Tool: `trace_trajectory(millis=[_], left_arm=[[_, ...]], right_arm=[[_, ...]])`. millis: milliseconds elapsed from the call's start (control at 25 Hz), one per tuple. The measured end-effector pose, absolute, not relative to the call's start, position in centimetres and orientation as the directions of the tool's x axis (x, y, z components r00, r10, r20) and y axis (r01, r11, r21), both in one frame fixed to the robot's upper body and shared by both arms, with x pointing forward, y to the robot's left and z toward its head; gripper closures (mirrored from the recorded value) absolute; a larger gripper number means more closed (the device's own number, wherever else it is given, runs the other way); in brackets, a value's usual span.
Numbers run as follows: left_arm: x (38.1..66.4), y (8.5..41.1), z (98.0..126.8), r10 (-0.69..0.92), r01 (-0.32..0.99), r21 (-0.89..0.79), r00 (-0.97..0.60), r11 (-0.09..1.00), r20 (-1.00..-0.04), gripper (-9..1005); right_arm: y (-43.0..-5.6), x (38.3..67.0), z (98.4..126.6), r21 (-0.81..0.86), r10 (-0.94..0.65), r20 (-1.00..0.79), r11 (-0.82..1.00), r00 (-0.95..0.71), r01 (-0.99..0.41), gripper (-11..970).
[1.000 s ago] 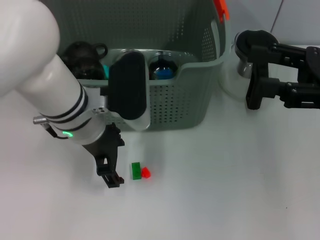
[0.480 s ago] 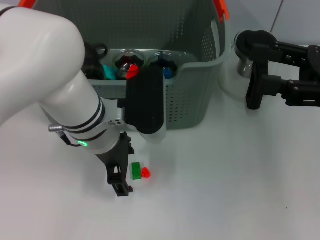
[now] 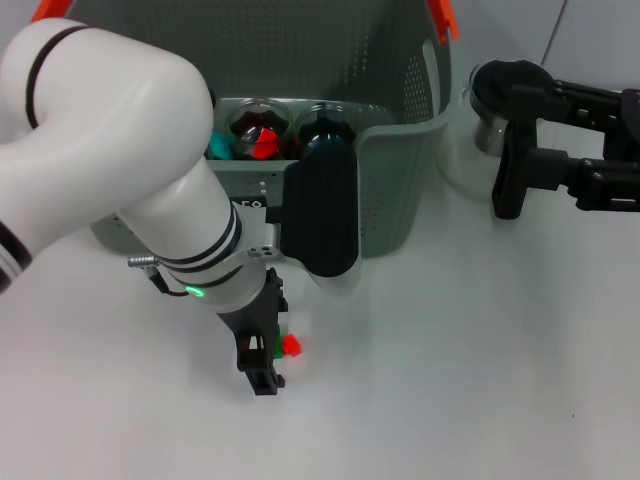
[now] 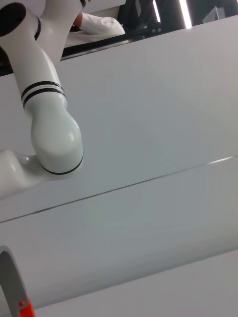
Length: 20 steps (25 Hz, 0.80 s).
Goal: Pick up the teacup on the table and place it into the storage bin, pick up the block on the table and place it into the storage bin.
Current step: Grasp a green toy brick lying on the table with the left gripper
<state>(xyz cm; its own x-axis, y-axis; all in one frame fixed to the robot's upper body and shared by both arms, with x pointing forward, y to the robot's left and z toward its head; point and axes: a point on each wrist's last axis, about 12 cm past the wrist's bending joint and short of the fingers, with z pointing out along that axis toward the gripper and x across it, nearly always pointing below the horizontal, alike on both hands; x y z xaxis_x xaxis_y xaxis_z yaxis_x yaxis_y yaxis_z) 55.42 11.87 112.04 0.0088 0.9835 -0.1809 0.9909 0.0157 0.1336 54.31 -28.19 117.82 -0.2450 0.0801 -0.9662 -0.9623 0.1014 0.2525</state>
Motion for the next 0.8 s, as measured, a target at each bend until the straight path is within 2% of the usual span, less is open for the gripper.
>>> trace_trajectory(millis=[800], left_arm=[[56.35, 11.44, 111.17, 0.988, 0.990, 0.131, -0.024, 0.044, -0.152, 105]], right_arm=[[-28.71, 54.06, 117.64, 0.252, 0.094, -0.966, 0.122, -0.242, -0.960, 93]])
